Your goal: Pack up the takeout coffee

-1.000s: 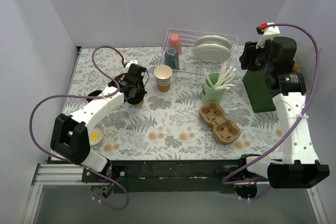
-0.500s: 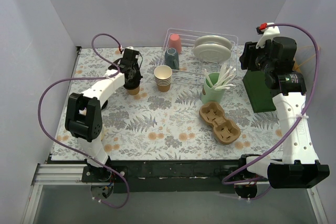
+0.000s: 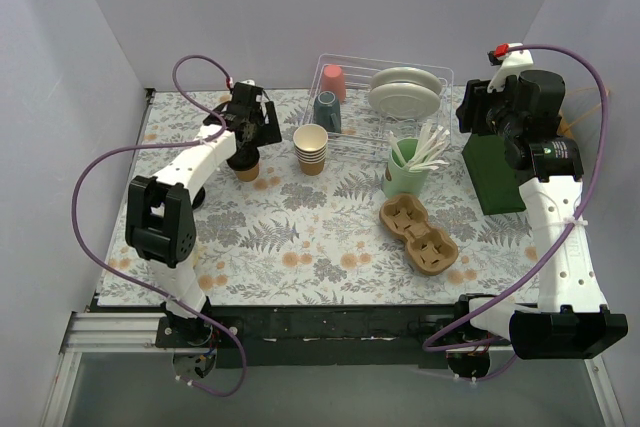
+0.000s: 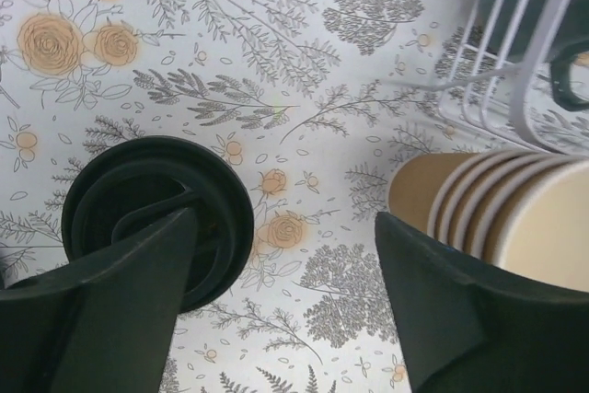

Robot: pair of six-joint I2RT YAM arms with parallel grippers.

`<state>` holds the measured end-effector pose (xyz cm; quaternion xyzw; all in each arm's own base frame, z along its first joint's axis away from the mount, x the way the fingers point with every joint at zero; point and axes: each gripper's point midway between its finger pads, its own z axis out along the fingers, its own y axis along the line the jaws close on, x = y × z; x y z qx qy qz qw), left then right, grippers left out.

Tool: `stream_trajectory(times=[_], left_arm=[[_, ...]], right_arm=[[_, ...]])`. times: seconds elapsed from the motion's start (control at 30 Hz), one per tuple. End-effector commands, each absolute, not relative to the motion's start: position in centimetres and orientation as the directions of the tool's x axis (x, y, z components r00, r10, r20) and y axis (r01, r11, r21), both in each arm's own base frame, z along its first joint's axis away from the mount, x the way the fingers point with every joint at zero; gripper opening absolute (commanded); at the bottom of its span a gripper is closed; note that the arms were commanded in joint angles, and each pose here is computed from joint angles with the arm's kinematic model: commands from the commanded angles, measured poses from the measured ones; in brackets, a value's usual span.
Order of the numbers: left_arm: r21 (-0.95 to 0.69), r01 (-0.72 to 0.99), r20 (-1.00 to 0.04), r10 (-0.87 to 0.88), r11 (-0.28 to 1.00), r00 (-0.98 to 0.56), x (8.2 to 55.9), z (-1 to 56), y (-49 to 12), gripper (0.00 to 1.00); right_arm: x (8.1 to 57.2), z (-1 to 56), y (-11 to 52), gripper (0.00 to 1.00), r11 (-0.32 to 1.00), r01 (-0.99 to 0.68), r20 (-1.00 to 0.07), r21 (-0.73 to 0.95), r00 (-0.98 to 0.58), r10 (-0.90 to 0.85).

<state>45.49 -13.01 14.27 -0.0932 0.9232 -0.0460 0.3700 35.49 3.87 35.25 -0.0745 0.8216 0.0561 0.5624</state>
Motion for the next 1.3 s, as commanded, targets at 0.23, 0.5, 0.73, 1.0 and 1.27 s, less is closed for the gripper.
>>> stream_trajectory(times=[0.23,0.5,0.73,1.0,1.27], left_arm=[[-0.293,0.117,-0.821,-0.187,0.949,-0.539,41.2,28.2,-14.5,0.98],[-0.384,0.246,-0.845,-0.231,0.890,-0.482,33.9,25.7,-14.7,0.98],[-0.369,0.260,-0.878,-0.243,0.892,-0.412,32.2,24.2,-13.7,0.98],[-0.369,0.249,-0.870,-0.238,0.896,-0.432,32.7,23.7,-13.8,0.98],[-0.358,0.234,-0.867,-0.230,0.904,-0.442,32.6,23.2,-13.5,0.98]], right_arm=[[37.5,38.1,0.8,0.60,0.994,-0.050,-0.936,-0.093,-0.335,-0.105],[40.4,37.8,-3.4,0.61,0.994,0.000,-0.909,-0.111,-0.403,-0.102],[42.8,35.4,-5.3,0.62,0.999,-0.013,-0.846,-0.049,-0.531,-0.048],[42.5,37.1,-3.4,0.75,0.994,-0.102,-0.873,0.023,-0.487,-0.030],[41.3,41.3,-3.5,0.82,0.998,-0.065,-0.936,0.006,-0.352,-0.017]])
